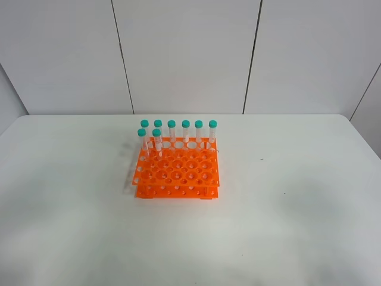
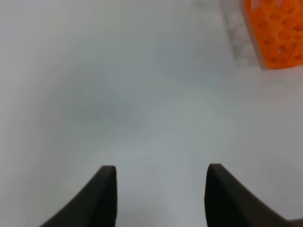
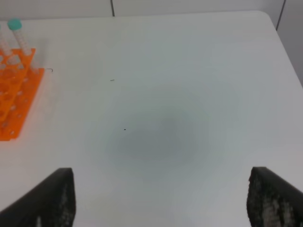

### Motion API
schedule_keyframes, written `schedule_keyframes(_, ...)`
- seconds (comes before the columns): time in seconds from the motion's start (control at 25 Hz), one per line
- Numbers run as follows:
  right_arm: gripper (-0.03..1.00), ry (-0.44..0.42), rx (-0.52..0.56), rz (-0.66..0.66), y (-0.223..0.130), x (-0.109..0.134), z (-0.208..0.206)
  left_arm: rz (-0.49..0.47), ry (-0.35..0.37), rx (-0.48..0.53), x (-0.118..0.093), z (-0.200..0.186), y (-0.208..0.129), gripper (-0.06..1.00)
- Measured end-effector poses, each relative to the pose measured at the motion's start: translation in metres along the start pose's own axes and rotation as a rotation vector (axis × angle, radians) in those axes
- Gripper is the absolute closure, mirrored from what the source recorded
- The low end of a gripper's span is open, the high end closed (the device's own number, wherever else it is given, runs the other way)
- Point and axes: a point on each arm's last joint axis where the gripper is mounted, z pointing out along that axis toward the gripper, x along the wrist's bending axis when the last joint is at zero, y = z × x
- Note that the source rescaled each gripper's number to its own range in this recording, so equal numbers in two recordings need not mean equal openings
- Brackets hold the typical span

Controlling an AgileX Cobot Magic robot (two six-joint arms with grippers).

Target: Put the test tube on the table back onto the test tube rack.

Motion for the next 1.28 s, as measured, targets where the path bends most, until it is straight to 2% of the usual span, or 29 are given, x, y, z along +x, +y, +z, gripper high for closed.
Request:
schedule_keyframes(0.12, 0.09, 0.0, 0.0, 0.0, 0.0, 0.0, 0.0, 0.002, 0.002, -0.025, 0.0, -0.003, -0.002, 0.65)
schedule_keyframes(0.32, 0.09, 0.0, 0.0, 0.0, 0.0, 0.0, 0.0, 0.008, 0.009, -0.125, -0.002, -0.017, -0.011, 0.65)
schedule_keyframes(1.28, 0.09, 0.0, 0.0, 0.0, 0.0, 0.0, 0.0, 0.01, 0.009, -0.13, -0.002, -0.017, -0.011, 0.65)
